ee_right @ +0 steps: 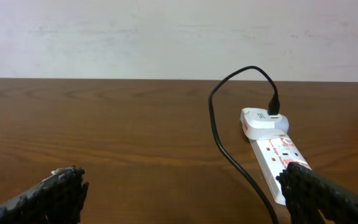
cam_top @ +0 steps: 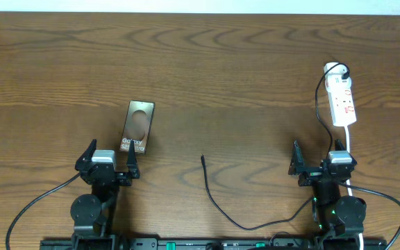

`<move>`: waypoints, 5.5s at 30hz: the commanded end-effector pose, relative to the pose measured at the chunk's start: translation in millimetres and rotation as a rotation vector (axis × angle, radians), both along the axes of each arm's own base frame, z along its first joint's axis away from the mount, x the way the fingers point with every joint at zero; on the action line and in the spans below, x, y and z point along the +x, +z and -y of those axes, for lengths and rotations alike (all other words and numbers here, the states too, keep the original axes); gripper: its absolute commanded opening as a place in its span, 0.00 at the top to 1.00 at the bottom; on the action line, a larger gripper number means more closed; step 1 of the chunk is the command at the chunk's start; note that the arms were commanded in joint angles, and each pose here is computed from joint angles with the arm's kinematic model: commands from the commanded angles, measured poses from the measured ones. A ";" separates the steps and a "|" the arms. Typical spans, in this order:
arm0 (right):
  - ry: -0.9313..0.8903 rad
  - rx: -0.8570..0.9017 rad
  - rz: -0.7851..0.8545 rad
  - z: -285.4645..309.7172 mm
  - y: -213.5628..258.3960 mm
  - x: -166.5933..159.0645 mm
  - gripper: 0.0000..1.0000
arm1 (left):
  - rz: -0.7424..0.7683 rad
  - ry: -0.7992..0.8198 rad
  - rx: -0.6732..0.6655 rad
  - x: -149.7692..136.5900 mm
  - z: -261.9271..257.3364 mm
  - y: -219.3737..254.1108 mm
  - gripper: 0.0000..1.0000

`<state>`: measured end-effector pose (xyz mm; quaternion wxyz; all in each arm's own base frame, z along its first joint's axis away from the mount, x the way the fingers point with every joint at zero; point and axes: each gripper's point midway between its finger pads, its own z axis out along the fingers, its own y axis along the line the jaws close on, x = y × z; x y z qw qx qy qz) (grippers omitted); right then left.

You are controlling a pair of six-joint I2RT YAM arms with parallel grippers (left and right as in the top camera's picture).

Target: Plug charger to phone and switch on socket

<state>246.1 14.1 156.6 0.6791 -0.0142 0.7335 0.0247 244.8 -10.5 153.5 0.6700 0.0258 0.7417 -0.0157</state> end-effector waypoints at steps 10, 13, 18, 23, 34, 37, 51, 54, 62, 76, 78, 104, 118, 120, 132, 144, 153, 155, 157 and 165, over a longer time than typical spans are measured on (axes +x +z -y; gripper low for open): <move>-0.008 -0.012 0.001 1.0 -0.3 -0.2 0.01 | -0.046 -0.010 0.009 -0.9 1.6 -15.4 0.10; -0.008 -0.012 0.001 1.0 -0.3 -0.2 0.01 | -0.046 -0.010 0.009 -0.9 1.7 -15.4 0.10; -0.008 -0.012 0.001 1.0 -0.3 -0.2 0.01 | -0.046 -0.010 0.010 -0.9 1.6 -15.4 0.10; -0.008 -0.012 0.001 1.0 -0.3 -0.2 0.01 | -0.046 -0.010 0.009 -0.9 1.6 -15.4 0.10; -0.008 -0.012 0.001 1.1 -0.3 -0.2 0.01 | -0.046 -0.010 0.009 -0.9 1.6 -15.4 0.10; -0.008 -0.012 0.001 1.0 -0.3 -0.2 0.01 | -0.046 -0.010 0.009 -0.9 1.6 -15.4 0.10; -0.008 -0.012 0.001 1.0 -0.3 -0.2 0.01 | -0.047 -0.010 0.009 -0.9 1.6 -15.5 0.10; -0.008 -0.012 0.001 1.1 -0.3 -0.2 0.01 | -0.046 -0.010 0.009 -0.9 1.6 -15.4 0.10; -0.008 -0.012 0.001 1.0 -0.3 -0.2 0.01 | -0.047 -0.010 0.009 -0.9 1.6 -15.4 0.10; -0.008 -0.012 0.001 1.0 -0.3 -0.2 0.01 | -0.047 -0.010 0.009 -0.9 1.7 -15.4 0.10; -0.008 -0.012 0.001 1.0 -0.3 -0.2 0.01 | -0.047 -0.010 0.010 -0.9 1.6 -15.4 0.10; -0.008 -0.012 0.001 1.0 -0.3 -0.2 0.01 | -0.047 -0.010 0.010 -0.9 1.6 -15.4 0.09; -0.008 -0.012 0.001 1.0 -0.3 -0.2 0.01 | -0.035 -0.010 0.009 -0.5 1.7 -12.5 0.09; -0.008 -0.012 0.001 1.0 -0.3 -0.2 0.01 | -0.023 -0.009 0.004 -0.6 1.6 -7.5 0.10; -0.008 -0.012 0.001 1.0 -0.3 -0.2 0.01 | 0.015 -0.005 -0.036 5.0 1.7 78.6 0.10; -0.008 -0.012 0.001 1.0 -0.3 -0.2 0.01 | -0.414 -0.005 -0.035 78.6 3.8 102.9 0.10; -0.008 -0.012 0.001 1.0 -0.3 -0.2 0.01 | -0.896 0.018 -0.060 109.8 4.7 48.3 0.09; -0.008 -0.012 0.001 1.0 -0.3 -0.2 0.01 | -0.970 0.021 -0.059 110.7 4.7 28.2 0.09; -0.008 -0.012 0.001 1.0 -0.3 -0.2 0.01 | -1.020 0.022 -0.058 111.2 4.8 13.4 0.09; -0.008 -0.012 0.001 1.0 -0.3 -0.2 0.01 | -1.156 0.006 -0.073 103.2 9.1 -20.2 0.54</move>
